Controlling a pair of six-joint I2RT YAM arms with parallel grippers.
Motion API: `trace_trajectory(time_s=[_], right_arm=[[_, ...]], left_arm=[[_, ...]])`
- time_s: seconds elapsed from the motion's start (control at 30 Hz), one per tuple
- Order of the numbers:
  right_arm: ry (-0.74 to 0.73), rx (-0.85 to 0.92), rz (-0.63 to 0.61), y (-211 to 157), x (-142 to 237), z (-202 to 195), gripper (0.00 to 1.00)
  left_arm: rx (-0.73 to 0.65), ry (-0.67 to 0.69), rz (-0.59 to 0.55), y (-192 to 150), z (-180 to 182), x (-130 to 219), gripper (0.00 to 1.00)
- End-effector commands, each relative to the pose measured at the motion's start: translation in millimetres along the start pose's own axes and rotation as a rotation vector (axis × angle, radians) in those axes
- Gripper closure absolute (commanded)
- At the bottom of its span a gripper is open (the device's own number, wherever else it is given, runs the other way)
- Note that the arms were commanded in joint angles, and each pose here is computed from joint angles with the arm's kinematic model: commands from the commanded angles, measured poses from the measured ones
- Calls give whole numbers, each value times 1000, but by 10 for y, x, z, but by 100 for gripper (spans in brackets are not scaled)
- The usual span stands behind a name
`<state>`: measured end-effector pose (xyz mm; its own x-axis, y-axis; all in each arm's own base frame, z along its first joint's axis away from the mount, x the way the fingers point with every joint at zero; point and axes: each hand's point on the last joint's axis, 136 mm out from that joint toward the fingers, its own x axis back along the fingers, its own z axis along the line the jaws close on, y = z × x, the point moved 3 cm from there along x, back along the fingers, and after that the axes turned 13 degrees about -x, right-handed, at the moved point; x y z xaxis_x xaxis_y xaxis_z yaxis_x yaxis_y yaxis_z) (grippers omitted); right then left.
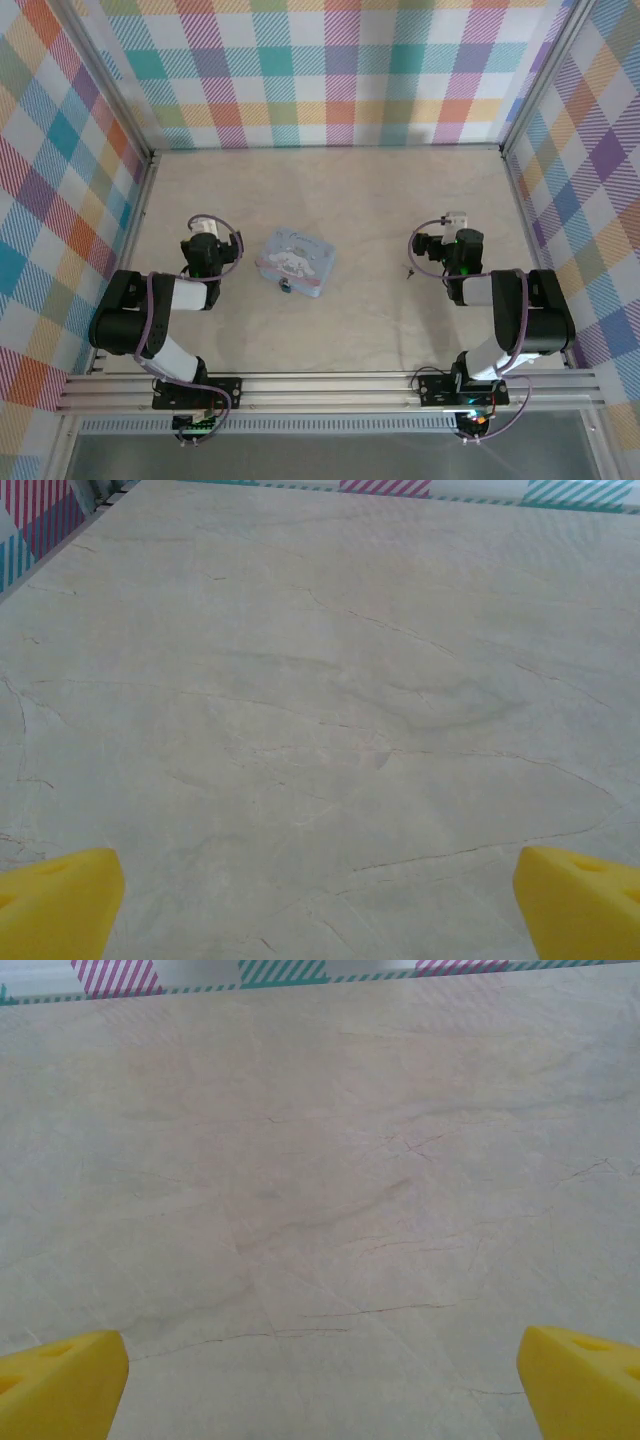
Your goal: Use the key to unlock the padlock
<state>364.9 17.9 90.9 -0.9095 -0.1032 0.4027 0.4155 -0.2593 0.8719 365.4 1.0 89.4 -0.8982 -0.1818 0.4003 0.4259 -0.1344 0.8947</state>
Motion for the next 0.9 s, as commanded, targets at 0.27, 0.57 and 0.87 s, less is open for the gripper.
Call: trace_trajectory(time_s=[0.27,0.57,0.87], right_arm=[[26,6,-33,128,0,48,0],[27,6,-32,128,-1,49,0],[-9,-12,15,376,143,102,0]], left_arm=[[0,0,-24,45,11,10,0],[1,0,-23,42,11,11,0],[-4,12,18,227,55,30,0]])
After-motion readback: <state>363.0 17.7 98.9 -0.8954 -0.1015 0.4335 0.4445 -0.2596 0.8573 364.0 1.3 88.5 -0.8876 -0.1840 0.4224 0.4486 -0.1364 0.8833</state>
